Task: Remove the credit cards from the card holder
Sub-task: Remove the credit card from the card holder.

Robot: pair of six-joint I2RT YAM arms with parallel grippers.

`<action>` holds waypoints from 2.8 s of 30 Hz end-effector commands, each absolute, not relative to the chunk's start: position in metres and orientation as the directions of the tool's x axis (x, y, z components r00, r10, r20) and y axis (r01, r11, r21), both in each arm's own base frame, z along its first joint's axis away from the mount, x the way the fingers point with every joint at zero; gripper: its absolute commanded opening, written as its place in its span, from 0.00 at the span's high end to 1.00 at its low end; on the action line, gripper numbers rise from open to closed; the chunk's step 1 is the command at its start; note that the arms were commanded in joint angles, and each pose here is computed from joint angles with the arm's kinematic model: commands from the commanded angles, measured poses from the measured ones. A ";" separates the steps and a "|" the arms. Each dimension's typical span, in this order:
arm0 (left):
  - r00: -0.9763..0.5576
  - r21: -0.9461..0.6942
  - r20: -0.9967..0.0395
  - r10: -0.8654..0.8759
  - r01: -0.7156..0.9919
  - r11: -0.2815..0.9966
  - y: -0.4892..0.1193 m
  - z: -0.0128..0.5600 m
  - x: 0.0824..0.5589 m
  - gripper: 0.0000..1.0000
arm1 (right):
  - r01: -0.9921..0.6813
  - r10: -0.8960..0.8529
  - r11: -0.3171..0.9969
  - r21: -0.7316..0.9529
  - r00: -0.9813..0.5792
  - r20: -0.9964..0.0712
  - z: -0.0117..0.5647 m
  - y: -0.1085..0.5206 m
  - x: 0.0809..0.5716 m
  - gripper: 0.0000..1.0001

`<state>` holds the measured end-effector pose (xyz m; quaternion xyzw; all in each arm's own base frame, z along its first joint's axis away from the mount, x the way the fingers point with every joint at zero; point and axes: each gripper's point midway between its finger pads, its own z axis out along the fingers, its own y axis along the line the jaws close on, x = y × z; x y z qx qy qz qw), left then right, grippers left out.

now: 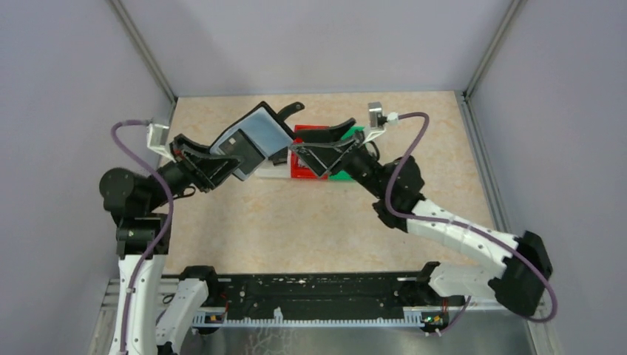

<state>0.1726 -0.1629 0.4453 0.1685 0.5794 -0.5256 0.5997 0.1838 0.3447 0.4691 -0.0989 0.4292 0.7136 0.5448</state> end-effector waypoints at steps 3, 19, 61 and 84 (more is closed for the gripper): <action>-0.387 -0.347 -0.917 -0.094 0.659 0.667 -0.138 0.332 0.236 1.00 | -0.841 0.594 0.333 0.426 -0.164 -0.788 0.467 0.287 0.193 0.23; -0.447 -0.409 -0.825 0.345 0.895 0.180 -0.168 0.277 0.171 1.00 | -0.999 -0.130 0.021 0.043 -0.046 -0.990 0.386 0.369 0.170 0.01; -0.487 -0.501 -0.850 0.201 0.865 -0.019 -0.199 0.318 0.132 0.01 | -0.915 0.064 -0.289 0.283 -0.314 -0.947 0.369 0.399 0.168 1.00; -0.619 -0.617 -0.785 0.024 0.785 0.056 -0.208 0.341 0.143 0.43 | -0.930 0.239 -0.225 0.291 -0.342 -0.909 0.387 0.384 0.171 0.99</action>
